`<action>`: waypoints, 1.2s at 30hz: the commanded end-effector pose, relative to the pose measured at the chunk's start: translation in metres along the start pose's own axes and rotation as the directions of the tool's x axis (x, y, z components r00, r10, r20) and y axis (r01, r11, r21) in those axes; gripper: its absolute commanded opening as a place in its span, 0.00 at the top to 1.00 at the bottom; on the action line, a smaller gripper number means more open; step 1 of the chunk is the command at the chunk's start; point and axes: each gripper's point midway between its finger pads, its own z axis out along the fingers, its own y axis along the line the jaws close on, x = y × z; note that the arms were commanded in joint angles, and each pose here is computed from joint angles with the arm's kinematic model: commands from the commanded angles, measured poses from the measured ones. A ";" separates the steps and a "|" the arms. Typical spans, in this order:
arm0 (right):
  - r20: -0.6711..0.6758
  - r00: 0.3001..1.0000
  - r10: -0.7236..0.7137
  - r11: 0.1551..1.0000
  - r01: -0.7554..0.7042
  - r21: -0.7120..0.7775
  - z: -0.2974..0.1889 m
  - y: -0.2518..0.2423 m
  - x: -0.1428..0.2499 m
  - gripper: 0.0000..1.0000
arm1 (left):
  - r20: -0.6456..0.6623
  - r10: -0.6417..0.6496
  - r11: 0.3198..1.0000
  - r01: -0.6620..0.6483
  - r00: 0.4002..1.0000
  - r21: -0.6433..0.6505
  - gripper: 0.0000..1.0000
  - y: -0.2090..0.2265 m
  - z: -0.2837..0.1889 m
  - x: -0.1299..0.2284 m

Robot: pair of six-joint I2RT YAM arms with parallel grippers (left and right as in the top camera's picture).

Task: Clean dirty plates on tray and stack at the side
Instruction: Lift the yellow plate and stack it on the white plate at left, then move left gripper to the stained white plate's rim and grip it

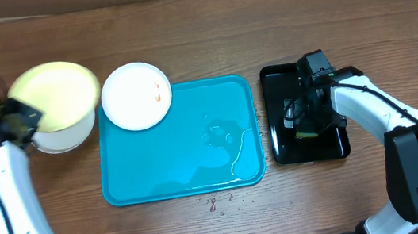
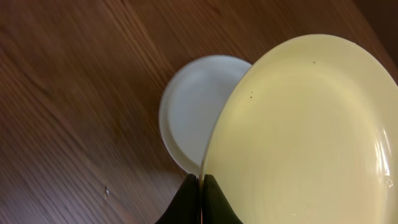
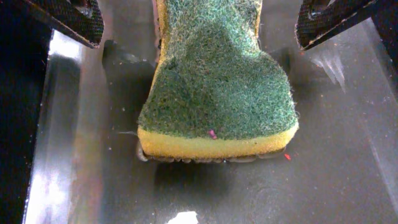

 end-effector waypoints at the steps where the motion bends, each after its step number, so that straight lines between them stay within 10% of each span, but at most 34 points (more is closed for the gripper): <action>1: 0.019 1.000 0.003 1.000 -0.003 0.001 -0.005 -0.001 -0.002 0.00 | -0.055 -0.059 0.998 0.060 0.997 0.008 0.96 0.013 0.020 0.001; 19: 0.019 1.000 0.003 1.000 -0.003 0.001 -0.005 -0.001 -0.002 0.00 | -0.176 -0.029 0.981 -0.005 0.984 -0.192 0.96 0.048 0.121 0.024; 21: 0.019 1.000 0.003 1.000 -0.003 0.001 -0.005 -0.001 -0.002 0.00 | -0.175 -0.028 0.982 -0.006 0.984 -0.190 0.76 0.048 0.121 0.024; 23: 0.019 1.000 0.003 1.000 -0.003 0.001 -0.005 -0.001 -0.002 0.00 | -0.182 -0.028 0.984 -0.006 0.983 -0.180 0.33 0.046 0.120 0.025; 26: 0.019 1.000 0.003 1.000 -0.003 0.001 -0.005 -0.001 -0.002 0.00 | -0.246 0.007 0.998 -0.024 0.969 -0.066 0.04 0.025 0.116 0.032; 36: 0.019 1.000 0.003 1.000 -0.003 0.001 -0.005 -0.001 -0.002 0.00 | -0.270 0.262 0.957 -0.214 0.927 0.194 0.06 -0.077 0.046 0.051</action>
